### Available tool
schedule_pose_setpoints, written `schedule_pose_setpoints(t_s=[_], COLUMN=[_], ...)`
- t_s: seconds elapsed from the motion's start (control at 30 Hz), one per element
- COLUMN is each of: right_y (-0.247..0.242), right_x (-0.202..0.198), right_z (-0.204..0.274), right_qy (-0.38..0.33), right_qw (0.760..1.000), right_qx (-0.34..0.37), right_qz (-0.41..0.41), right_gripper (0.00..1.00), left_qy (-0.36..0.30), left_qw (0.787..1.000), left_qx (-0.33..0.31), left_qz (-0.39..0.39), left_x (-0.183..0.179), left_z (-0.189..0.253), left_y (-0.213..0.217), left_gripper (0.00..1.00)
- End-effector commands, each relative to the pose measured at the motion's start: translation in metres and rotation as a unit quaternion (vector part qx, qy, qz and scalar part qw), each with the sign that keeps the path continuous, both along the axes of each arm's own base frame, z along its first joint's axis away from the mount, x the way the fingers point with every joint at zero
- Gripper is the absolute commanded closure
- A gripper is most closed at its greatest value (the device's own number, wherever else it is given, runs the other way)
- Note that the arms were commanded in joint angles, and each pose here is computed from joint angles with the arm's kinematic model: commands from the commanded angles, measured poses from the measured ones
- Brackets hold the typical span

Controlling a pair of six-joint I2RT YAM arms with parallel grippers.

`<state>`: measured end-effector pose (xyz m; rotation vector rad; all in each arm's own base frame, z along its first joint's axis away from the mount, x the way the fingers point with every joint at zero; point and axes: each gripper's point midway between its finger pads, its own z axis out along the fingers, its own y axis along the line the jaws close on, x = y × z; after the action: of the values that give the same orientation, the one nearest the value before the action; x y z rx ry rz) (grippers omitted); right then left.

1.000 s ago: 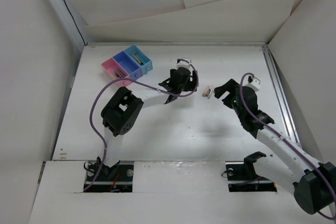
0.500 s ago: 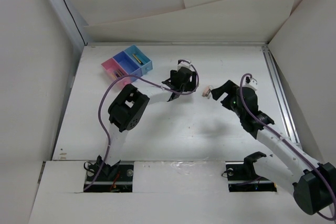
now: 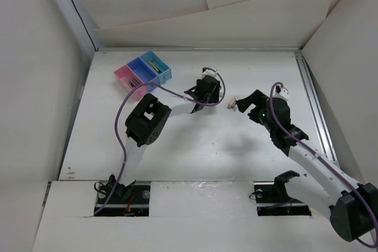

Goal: Sort the stationery into containers
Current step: Pick up the stationery from the center of the board, then place the stationery in the storage box.

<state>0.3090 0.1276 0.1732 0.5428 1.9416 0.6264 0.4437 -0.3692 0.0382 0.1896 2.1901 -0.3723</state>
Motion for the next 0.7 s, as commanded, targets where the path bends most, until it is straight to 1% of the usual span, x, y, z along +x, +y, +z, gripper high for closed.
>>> schedule_pose_setpoints(t_s=[0.0,0.1,0.13,0.23,0.27,0.33,0.37,0.4,0.43,0.5,0.53,0.6,0.63,0.67], right_y=[0.003,0.003,0.003,0.003,0.003,0.004,0.004,0.006,0.006,0.007,0.007,0.009,0.010,0.010], right_x=[0.005,0.005,0.005,0.005,0.005,0.005,0.005,0.004,0.004,0.003,0.003,0.002,0.002,0.002], right_z=[0.015,0.015,0.015,0.015,0.015,0.015,0.015,0.015,0.015,0.015,0.015,0.015,0.015,0.015], right_qy=[-0.028,-0.028,-0.028,-0.028,-0.028,-0.028,-0.028,-0.027,-0.027,-0.026,-0.027,-0.027,-0.026,-0.026], right_qw=[1.000,1.000,1.000,1.000,1.000,1.000,1.000,0.999,0.999,0.999,0.999,0.999,0.999,0.999], right_qx=[0.009,0.009,0.009,0.009,0.009,0.010,0.010,0.012,0.012,0.013,0.009,0.011,0.013,0.013], right_qz=[0.005,0.005,0.005,0.005,0.005,0.009,0.009,0.013,0.013,0.018,0.020,0.026,0.030,0.030], right_gripper=[0.08,0.08,0.08,0.08,0.08,0.08,0.08,0.08,0.08,0.08,0.08,0.08,0.08,0.08], left_qy=[-0.010,-0.013,-0.019,-0.020,-0.026,-0.030,-0.045,-0.043,-0.047,-0.054,-0.060,-0.071,-0.077,-0.080], left_qw=[1.000,1.000,0.999,0.999,0.998,0.996,0.994,0.992,0.990,0.982,0.975,0.964,0.956,0.954], left_qx=[-0.011,-0.019,-0.027,-0.040,-0.052,-0.070,-0.083,-0.087,-0.093,-0.123,-0.134,-0.157,-0.160,-0.160], left_qz=[0.004,0.007,0.014,0.020,0.031,0.047,0.057,0.083,0.100,0.135,0.166,0.204,0.232,0.243], left_x=[0.003,-0.004,-0.006,-0.018,-0.018,-0.015,-0.011,-0.002,0.004,0.013,0.025,0.034,0.041,0.044], left_z=[0.014,0.028,0.043,0.059,0.073,0.088,0.107,0.107,0.113,0.128,0.133,0.144,0.143,0.141], left_y=[-0.004,0.002,0.006,0.015,0.027,0.043,0.053,0.076,0.091,0.121,0.150,0.181,0.209,0.220], left_gripper=[0.55,0.61,0.62,0.62,0.62,0.64,0.64,0.64,0.64,0.65,0.65,0.65,0.65,0.65])
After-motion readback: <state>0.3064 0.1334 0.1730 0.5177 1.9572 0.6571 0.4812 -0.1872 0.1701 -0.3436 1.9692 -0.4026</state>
